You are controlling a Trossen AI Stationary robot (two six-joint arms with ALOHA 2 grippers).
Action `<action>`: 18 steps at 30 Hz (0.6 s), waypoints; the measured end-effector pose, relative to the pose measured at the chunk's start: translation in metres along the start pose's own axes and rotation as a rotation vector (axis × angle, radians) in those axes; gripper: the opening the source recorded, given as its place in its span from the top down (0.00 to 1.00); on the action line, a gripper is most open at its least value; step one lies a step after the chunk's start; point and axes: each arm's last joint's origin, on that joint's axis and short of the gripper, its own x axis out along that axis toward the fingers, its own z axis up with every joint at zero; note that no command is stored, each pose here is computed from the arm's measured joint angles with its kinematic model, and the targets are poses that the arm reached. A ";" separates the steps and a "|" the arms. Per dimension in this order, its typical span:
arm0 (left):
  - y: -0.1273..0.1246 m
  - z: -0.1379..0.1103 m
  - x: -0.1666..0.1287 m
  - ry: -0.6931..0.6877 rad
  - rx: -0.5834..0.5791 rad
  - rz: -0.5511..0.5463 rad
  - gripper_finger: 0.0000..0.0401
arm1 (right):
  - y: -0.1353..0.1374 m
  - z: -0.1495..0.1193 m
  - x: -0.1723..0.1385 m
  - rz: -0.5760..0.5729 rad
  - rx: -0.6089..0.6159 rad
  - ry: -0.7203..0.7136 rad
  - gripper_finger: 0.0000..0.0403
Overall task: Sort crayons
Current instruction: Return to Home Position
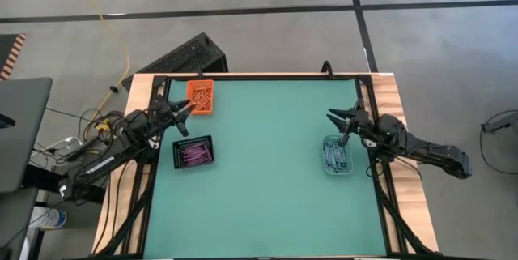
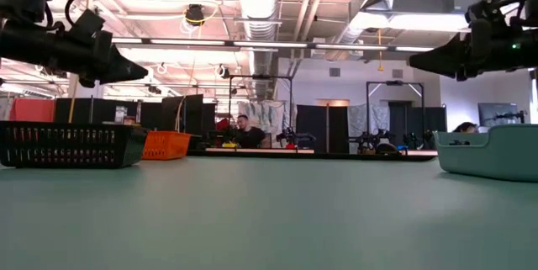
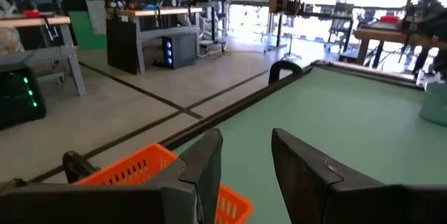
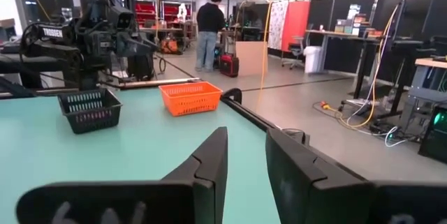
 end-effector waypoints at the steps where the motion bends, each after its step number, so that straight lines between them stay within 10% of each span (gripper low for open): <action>1: 0.000 -0.001 0.000 0.009 0.001 -0.001 0.71 | 0.000 0.000 0.000 0.000 0.000 0.001 0.73; 18: 0.000 -0.002 0.000 0.022 0.022 -0.016 0.71 | 0.000 -0.001 0.000 0.001 -0.002 0.010 0.73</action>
